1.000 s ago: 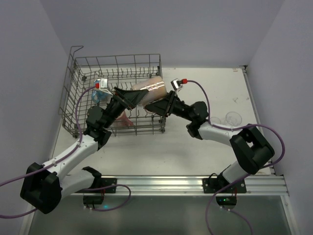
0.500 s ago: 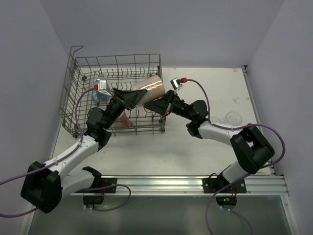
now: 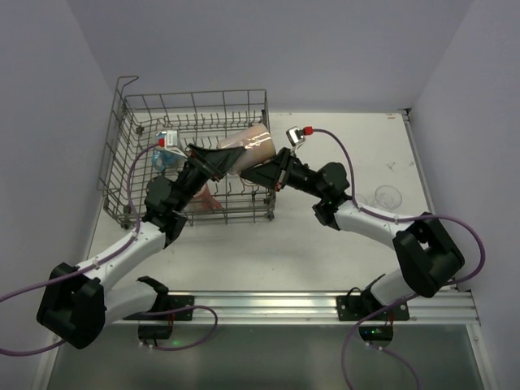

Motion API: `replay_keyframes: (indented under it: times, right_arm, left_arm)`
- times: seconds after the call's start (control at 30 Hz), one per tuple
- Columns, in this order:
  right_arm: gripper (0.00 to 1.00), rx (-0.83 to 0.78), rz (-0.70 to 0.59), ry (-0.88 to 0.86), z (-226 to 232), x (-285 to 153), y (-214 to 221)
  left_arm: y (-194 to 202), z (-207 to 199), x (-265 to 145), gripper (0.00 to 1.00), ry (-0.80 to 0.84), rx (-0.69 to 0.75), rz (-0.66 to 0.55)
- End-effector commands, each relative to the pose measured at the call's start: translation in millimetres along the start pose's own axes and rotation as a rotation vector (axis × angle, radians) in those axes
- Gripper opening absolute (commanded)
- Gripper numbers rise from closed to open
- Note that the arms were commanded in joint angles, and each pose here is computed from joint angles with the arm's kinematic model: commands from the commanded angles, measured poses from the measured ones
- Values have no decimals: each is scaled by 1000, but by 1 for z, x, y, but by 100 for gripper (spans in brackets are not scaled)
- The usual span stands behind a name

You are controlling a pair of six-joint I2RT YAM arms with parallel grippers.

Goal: Unload the cups from the dish rack

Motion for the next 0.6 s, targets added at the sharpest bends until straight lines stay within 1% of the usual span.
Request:
replay_keyframes:
  times: [0.0,0.2,0.3,0.47,0.57]
  right_arm:
    - [0,-149,1,-36,15,2,1]
    - [0,-160,6,-34,16,-4,6]
    - [0,-163,6,-35,18,-7,7]
    - [0,-165,2,-32,17,-12,9]
    - [0,-165,-3,-38,20,-17,9]
  left_arm:
    - [-2,-42,-1,100,166,54,39]
    - [-7,-56,-5,100,194,207,57]
    - [-12,-61,-7,100,208,260,63]
    - [-18,-69,-13,100,258,304,68]
    - [-15,-68,-18,100,309,307,103]
Point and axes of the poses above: each gripper's point midway between its finger pads, its own x axis out along the fingers, its own z axis along the line the jaws close on, y = z × x, the point moved 3 cm from there along -x, back along the fingers, and after that the axes turned 6 degrees about x, right-handed, at the moved point
